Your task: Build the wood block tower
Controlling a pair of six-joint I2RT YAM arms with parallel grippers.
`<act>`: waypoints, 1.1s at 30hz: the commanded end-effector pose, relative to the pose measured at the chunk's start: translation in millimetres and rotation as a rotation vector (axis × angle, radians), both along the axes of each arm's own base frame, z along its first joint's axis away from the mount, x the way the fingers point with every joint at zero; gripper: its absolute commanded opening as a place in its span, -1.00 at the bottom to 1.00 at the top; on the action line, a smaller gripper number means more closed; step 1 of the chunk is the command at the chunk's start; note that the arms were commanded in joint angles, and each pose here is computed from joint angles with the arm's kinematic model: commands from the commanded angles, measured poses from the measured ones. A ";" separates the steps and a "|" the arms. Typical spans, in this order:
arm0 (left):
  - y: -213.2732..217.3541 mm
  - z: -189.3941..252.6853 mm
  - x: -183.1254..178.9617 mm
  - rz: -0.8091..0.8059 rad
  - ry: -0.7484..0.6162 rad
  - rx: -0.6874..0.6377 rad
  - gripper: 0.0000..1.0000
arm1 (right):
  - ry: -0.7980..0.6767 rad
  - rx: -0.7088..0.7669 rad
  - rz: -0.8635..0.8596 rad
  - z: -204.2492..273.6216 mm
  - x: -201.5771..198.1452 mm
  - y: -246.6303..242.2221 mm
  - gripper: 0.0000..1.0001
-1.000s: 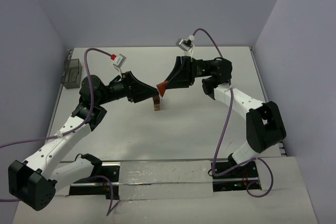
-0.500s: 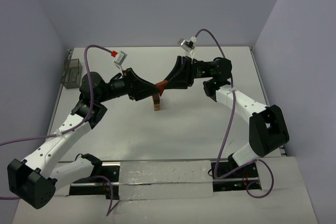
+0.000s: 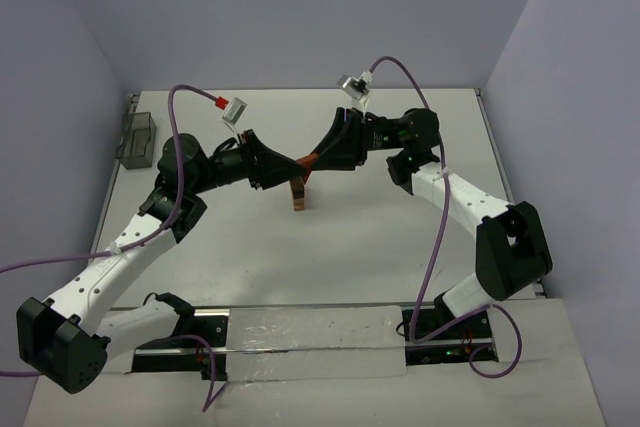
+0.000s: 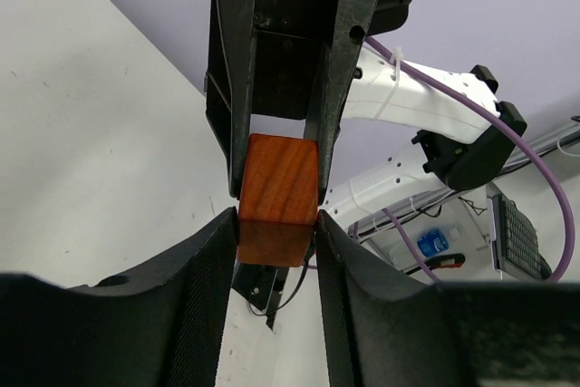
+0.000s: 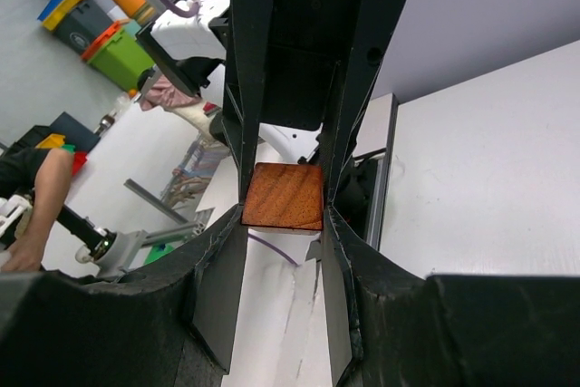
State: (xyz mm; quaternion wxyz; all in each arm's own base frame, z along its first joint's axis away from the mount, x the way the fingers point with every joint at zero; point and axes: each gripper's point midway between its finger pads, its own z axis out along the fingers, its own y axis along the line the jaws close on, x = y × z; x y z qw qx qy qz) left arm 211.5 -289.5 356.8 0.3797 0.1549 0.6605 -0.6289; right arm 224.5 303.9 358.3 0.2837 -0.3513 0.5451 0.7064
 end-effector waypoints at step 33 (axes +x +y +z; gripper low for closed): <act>73.4 -98.9 104.8 0.895 0.275 0.747 -1.00 | -0.146 -0.705 -1.194 -68.9 162.7 -165.1 0.99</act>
